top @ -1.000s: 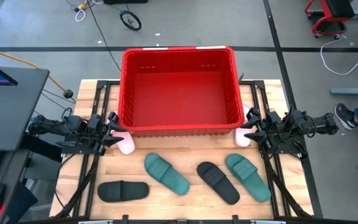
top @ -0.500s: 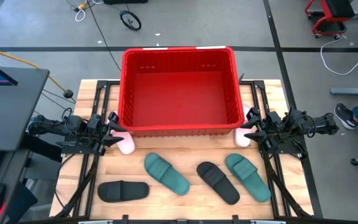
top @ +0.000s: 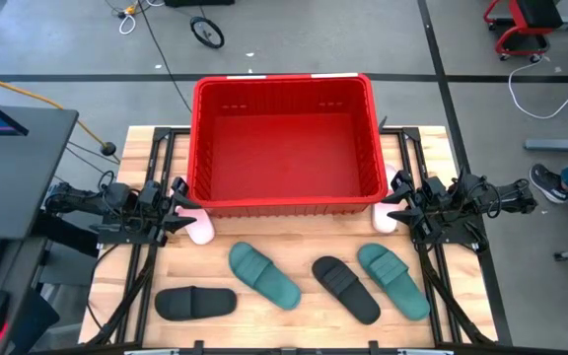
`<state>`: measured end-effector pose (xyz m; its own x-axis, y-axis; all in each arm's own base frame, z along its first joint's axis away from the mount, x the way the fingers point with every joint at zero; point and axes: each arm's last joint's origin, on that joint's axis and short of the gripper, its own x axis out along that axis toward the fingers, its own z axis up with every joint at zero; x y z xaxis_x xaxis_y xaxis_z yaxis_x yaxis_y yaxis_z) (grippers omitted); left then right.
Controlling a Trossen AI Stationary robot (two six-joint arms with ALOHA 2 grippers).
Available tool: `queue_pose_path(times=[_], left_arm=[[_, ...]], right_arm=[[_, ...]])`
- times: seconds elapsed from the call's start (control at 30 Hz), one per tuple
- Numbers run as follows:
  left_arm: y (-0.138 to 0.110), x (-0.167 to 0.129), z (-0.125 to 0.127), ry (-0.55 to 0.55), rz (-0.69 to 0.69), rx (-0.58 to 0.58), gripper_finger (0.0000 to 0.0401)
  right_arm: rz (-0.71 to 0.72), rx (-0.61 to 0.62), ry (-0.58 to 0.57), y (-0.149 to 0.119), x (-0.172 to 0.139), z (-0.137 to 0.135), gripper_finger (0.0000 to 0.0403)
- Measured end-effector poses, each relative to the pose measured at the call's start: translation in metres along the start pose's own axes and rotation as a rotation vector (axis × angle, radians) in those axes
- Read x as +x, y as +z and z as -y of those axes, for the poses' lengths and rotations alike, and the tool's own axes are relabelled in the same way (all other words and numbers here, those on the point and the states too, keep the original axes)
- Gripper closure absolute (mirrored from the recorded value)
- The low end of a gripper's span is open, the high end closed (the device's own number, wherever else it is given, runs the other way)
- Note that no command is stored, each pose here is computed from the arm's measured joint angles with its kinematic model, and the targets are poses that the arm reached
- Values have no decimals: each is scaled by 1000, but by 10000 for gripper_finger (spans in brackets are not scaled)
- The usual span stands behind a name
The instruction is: Pick and place slides into bin
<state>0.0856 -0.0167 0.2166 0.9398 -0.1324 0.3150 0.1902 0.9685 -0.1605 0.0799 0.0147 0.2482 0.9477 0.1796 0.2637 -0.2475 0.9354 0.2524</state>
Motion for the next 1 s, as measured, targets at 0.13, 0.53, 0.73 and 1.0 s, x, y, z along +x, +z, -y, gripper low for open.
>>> queue_pose_path(times=[0.13, 0.53, 0.73, 1.0], left_arm=[[0, 0, 0, 0, 0, 0, 229], [0, 0, 0, 0, 0, 0, 229], [1, 0, -6, 180, 28, 44, 229], [9, -2, -10, 322, 113, 75, 229]], right_arm=[[0, 0, 0, 0, 0, 0, 213], [0, 0, 0, 0, 0, 0, 213], [0, 0, 0, 0, 0, 0, 213], [0, 0, 0, 0, 0, 0, 213]])
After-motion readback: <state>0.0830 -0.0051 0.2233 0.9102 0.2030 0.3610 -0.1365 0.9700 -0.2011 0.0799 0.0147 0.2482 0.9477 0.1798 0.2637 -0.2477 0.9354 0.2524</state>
